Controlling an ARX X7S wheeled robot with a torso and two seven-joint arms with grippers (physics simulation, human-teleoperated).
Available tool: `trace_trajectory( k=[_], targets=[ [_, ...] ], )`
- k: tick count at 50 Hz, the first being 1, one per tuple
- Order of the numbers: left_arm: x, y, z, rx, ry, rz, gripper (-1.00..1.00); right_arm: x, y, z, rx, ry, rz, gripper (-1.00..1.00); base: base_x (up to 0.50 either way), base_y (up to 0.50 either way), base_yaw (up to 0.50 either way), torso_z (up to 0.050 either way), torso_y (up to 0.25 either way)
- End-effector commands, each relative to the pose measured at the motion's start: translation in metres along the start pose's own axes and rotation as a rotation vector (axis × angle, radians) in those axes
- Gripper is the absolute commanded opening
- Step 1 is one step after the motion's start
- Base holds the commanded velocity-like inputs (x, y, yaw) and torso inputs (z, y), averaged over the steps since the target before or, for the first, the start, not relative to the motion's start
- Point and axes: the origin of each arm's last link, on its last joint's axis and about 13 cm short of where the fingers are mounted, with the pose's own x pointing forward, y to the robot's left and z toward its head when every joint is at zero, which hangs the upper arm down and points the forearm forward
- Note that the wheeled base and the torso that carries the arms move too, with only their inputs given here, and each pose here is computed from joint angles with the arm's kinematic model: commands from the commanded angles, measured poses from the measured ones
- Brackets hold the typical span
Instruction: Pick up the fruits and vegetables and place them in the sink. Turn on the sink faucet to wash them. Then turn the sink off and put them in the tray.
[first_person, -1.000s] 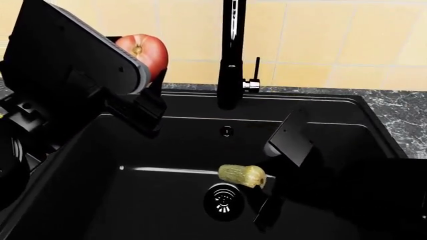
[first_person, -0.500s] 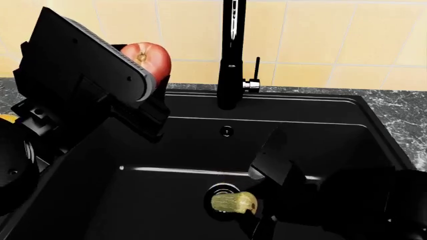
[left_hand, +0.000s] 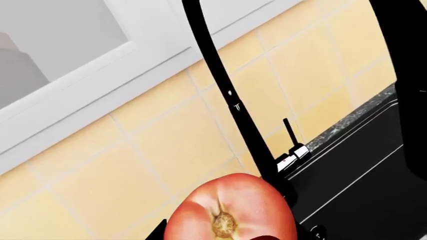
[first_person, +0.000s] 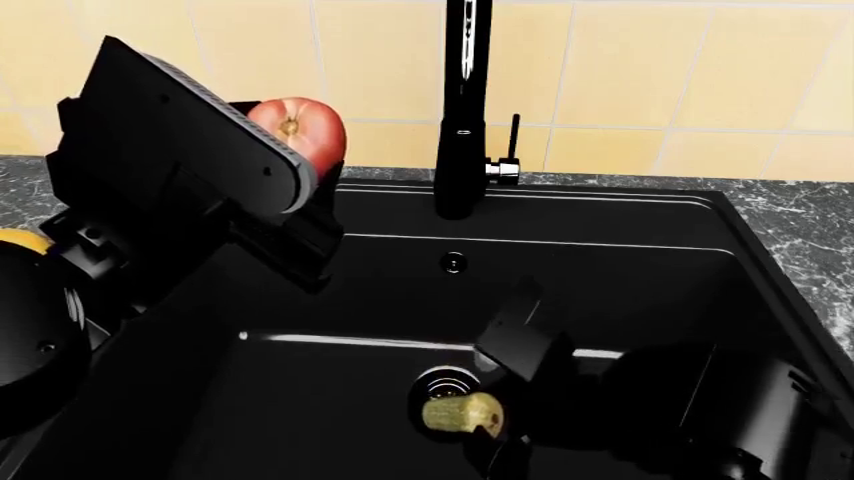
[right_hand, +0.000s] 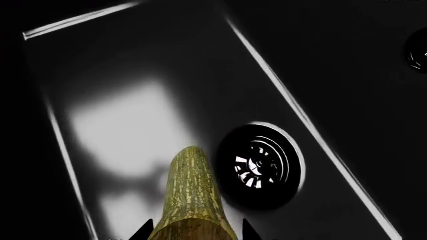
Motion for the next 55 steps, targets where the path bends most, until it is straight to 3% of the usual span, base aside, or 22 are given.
trace_trajectory(
  k=[1,13,14,27,35,55],
  targets=[
    [0.001,0.000,-0.001,-0.007,-0.002,0.007,-1.00,0.008,-0.004,0.003,-0.025,0.013,-0.021,-1.00,0.00,0.00,0.00,0.000,0.000],
    [0.002,0.000,-0.002,-0.005,0.000,0.008,-1.00,0.015,-0.008,0.001,-0.029,0.023,-0.046,-1.00,0.00,0.00,0.00,0.000,0.002],
    [0.002,0.000,-0.002,-0.005,0.000,0.008,-1.00,0.015,-0.008,0.001,-0.030,0.022,-0.046,1.00,0.00,0.00,0.00,0.000,0.000],
    [0.000,0.000,-0.003,0.009,0.008,0.003,-1.00,0.013,-0.006,0.003,-0.046,0.016,-0.039,1.00,0.00,0.00,0.00,0.000,0.000],
    [0.002,-0.001,-0.011,0.055,0.048,-0.019,-1.00,-0.006,-0.007,0.005,-0.052,0.001,-0.071,1.00,0.00,0.00,0.00,0.001,0.000],
    [0.017,-0.009,-0.026,0.258,0.111,-0.273,-1.00,-0.077,-0.001,-0.002,-0.013,-0.167,-0.204,1.00,0.00,0.00,0.00,0.000,0.001]
  ],
)
